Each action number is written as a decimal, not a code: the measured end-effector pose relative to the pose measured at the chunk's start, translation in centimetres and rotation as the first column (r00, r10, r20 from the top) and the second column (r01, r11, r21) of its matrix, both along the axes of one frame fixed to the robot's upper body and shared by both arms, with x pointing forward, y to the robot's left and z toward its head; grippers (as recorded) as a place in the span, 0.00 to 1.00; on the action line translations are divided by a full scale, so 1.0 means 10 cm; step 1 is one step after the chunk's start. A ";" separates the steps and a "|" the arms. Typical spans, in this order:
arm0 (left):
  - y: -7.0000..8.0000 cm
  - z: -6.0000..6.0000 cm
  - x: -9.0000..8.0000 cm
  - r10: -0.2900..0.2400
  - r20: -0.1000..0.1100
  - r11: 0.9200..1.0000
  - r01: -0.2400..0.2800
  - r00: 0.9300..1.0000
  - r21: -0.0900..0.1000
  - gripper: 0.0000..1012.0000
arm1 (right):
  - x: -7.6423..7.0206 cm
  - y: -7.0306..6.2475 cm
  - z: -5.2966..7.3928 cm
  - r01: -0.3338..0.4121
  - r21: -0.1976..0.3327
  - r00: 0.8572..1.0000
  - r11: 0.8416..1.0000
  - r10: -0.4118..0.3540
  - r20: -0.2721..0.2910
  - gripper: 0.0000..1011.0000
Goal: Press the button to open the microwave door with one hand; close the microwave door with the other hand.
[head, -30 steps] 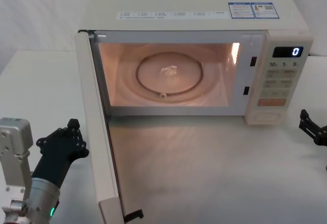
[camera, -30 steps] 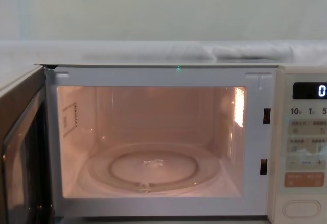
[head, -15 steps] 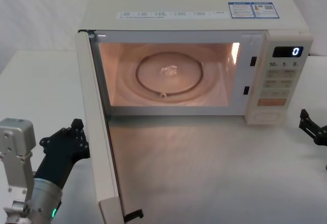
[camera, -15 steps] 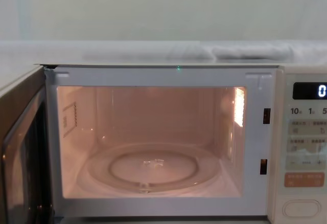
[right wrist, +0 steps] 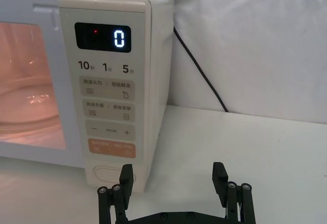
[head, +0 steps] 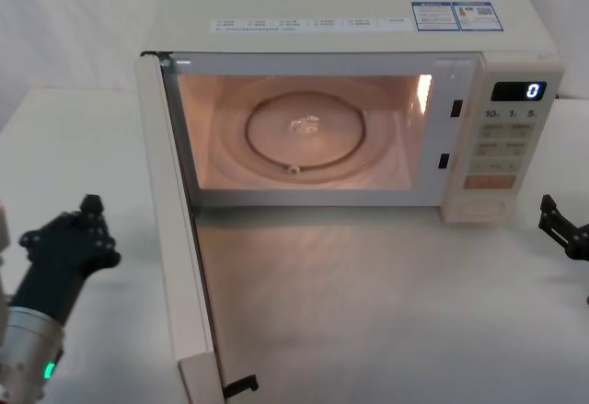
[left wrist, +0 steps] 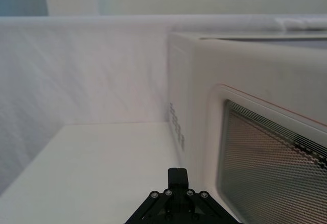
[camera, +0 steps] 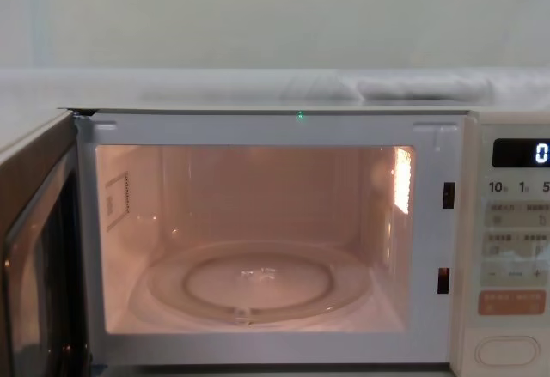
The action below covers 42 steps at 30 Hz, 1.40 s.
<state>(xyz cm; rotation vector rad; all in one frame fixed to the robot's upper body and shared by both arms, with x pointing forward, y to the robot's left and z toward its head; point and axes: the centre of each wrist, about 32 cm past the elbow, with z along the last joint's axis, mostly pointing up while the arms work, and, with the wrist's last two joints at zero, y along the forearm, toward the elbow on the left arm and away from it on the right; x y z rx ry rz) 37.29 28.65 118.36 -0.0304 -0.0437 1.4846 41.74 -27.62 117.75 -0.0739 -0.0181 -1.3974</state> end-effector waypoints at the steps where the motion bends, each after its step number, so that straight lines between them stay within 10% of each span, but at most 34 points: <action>1: 0.02 0.02 -0.01 0.003 0.001 1.000 -0.003 1.000 0.002 0.00 | 0.00 0.00 0.00 0.000 0.000 1.000 1.000 0.000 0.000 0.99; 12: 0.39 0.23 -0.07 -0.043 0.027 0.999 0.043 0.999 0.019 0.00 | 0.00 0.00 0.00 0.000 0.000 1.000 1.000 0.000 0.000 0.99; 22: 0.51 0.32 -0.01 -0.194 0.050 0.981 0.194 0.980 -0.001 0.00 | 0.00 0.00 0.00 0.000 0.000 1.000 1.000 0.000 0.000 0.99; 30: 0.30 0.39 0.06 -0.339 0.090 0.936 0.346 0.936 -0.067 0.00 | 0.00 0.00 0.00 0.000 0.000 1.000 1.000 0.000 0.000 0.99; 42: 0.11 0.45 0.18 -0.488 0.102 0.867 0.495 0.867 -0.057 0.00 | 0.00 0.00 0.00 0.000 0.000 1.000 1.000 0.000 0.000 0.99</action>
